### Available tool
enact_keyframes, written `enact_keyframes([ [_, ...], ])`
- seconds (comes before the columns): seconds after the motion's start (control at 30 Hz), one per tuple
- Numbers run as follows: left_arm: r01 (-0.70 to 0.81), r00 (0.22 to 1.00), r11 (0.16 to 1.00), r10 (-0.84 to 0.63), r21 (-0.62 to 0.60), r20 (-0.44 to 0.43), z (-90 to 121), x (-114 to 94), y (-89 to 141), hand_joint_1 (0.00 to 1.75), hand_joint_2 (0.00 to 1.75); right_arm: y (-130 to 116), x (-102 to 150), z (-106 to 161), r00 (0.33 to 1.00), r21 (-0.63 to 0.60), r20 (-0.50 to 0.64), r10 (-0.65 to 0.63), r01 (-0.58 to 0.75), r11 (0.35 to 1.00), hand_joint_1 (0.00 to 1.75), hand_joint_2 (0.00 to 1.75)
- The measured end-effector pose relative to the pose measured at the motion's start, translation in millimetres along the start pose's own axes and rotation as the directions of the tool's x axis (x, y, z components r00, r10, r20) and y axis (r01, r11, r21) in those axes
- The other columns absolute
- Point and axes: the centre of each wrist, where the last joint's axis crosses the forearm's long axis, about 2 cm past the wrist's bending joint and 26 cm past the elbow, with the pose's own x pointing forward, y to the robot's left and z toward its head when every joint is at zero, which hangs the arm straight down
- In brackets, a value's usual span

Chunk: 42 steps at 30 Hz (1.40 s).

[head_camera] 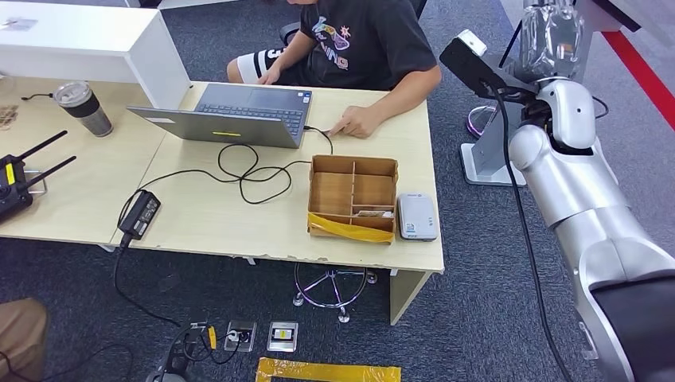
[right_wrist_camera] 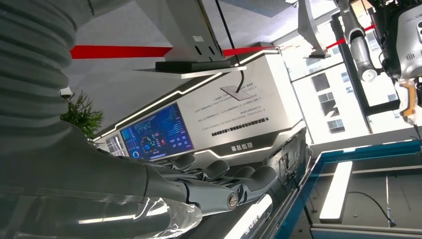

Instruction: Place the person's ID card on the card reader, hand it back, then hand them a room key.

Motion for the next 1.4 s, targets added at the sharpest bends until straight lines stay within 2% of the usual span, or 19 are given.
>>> enact_keyframes([
  [0.17, -0.003, 1.0, 1.0, 0.003, 0.001, -0.001, 0.0, -0.1, 0.0, 0.0, 1.75, 1.6, 0.2, 1.1, 1.0, 0.009, -0.006, -0.015, 0.015, 1.0, 0.0, 1.75],
  [0.23, -0.021, 1.0, 1.0, 0.021, 0.005, -0.005, 0.4, -2.8, -0.6, 0.0, 1.75, 22.8, 6.9, 16.6, 0.988, 0.091, -0.07, -0.134, 0.14, 0.986, 0.0, 1.75],
  [0.27, -0.033, 0.999, 0.999, 0.033, 0.008, -0.009, 0.9, -6.4, -1.3, 0.0, 1.75, 44.8, 16.0, 35.1, 0.964, 0.162, -0.135, -0.229, 0.249, 0.955, 0.0, 1.75],
  [0.33, -0.049, 0.999, 0.999, 0.049, 0.01, -0.019, 2.5, -17.3, -3.6, 0.0, 1.75, 95.9, 46.3, 92.6, 0.879, 0.297, -0.279, -0.386, 0.461, 0.836, 0.0, 1.75],
  [0.37, -0.05, 0.998, 0.999, 0.05, 0.01, -0.025, 3.5, -23.2, -4.8, 0.0, 1.75, 112.2, 62.7, 122.0, 0.842, 0.328, -0.322, -0.433, 0.528, 0.783, 0.0, 1.75],
  [0.4, -0.049, 0.998, 0.999, 0.049, 0.009, -0.033, 4.2, -28.3, -5.4, 0.0, 1.75, 116.4, 75.6, 142.0, 0.817, 0.325, -0.331, -0.471, 0.568, 0.756, 0.0, 1.75],
  [0.43, -0.047, 0.998, 0.999, 0.047, 0.009, -0.039, 4.7, -32.3, -5.5, 0.0, 1.75, 111.1, 83.6, 152.4, 0.802, 0.295, -0.316, -0.507, 0.591, 0.751, 0.0, 1.75],
  [0.57, -0.042, 0.998, 0.999, 0.043, 0.012, -0.046, 4.6, -36.4, -4.0, 0.0, 1.75, 53.9, 73.0, 139.0, 0.787, 0.08, -0.187, -0.588, 0.609, 0.789, 0.0, 1.75],
  [0.7, -0.041, 0.998, 0.999, 0.042, 0.011, -0.046, 4.9, -36.5, -4.9, 0.0, 1.75, 42.1, 70.2, 153.5, 0.779, 0.022, -0.164, -0.605, 0.616, 0.787, 0.0, 1.75],
  [0.8, -0.041, 0.998, 0.999, 0.042, 0.01, -0.045, 5.0, -35.9, -5.2, 0.0, 1.75, 23.6, 64.1, 152.5, 0.778, -0.056, -0.132, -0.614, 0.613, 0.788, 0.0, 1.75],
  [1.07, -0.039, 0.998, 0.999, 0.039, 0.008, -0.043, 5.4, -35.4, -6.5, 0.0, 1.75, 2.4, 48.8, 156.0, 0.735, -0.192, -0.116, -0.668, 0.643, 0.741, 0.0, 1.75],
  [1.4, -0.039, 0.998, 0.999, 0.039, 0.008, -0.041, 5.4, -34.6, -6.8, 0.0, 1.75, -11.8, 30.9, 150.7, 0.75, -0.272, -0.105, -0.653, 0.61, 0.744, 0.0, 1.75],
])
